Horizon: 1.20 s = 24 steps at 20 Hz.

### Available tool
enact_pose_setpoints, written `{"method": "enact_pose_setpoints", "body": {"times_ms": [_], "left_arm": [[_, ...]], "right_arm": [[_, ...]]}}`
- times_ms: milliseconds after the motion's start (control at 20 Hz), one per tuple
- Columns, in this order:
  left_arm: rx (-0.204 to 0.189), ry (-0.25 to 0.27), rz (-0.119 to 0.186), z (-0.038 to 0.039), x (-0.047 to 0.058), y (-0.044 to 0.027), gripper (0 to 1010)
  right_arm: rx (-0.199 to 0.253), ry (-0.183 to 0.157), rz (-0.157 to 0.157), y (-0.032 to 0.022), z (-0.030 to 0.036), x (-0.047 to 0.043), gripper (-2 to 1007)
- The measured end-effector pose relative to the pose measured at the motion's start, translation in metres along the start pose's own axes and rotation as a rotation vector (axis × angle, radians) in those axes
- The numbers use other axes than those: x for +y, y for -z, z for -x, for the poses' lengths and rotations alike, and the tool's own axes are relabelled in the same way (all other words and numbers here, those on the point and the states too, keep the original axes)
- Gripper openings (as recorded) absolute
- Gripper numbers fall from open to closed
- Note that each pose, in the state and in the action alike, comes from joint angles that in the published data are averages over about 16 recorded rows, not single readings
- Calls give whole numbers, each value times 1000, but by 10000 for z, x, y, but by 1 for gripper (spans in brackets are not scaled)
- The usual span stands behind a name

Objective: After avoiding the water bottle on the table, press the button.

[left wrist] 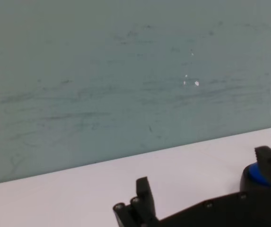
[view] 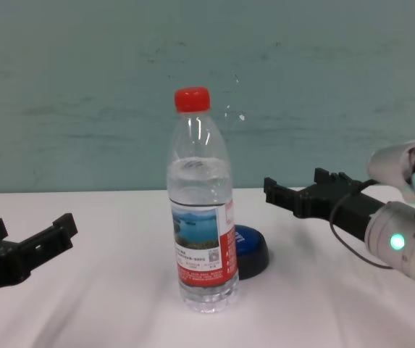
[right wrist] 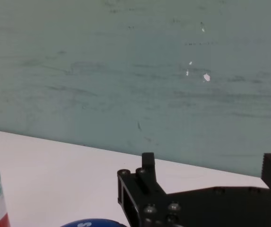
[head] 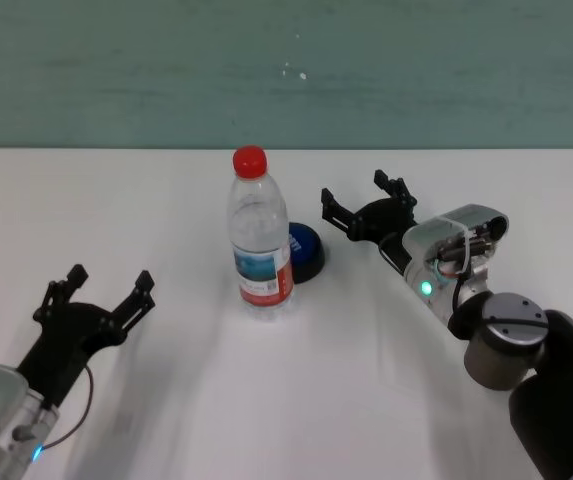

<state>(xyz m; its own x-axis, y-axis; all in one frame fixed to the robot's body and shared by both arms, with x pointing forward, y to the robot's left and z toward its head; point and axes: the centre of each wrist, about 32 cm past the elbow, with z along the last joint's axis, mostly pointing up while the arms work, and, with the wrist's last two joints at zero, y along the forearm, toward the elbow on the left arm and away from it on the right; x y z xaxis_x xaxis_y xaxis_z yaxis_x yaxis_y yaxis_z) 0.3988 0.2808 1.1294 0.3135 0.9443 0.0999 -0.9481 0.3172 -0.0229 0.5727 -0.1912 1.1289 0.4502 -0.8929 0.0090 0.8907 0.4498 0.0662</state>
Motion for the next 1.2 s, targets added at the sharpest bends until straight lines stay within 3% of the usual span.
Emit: {"method": "enact_pose_setpoints", "body": {"times_ms": [650, 1200], "left_arm": [[0, 0, 0, 0, 0, 0, 1010], [0, 0, 0, 0, 0, 0, 1010]], "right_arm": [[7, 21, -1, 24, 60, -91, 1004], [-9, 53, -14, -19, 169, -301, 1004]]}}
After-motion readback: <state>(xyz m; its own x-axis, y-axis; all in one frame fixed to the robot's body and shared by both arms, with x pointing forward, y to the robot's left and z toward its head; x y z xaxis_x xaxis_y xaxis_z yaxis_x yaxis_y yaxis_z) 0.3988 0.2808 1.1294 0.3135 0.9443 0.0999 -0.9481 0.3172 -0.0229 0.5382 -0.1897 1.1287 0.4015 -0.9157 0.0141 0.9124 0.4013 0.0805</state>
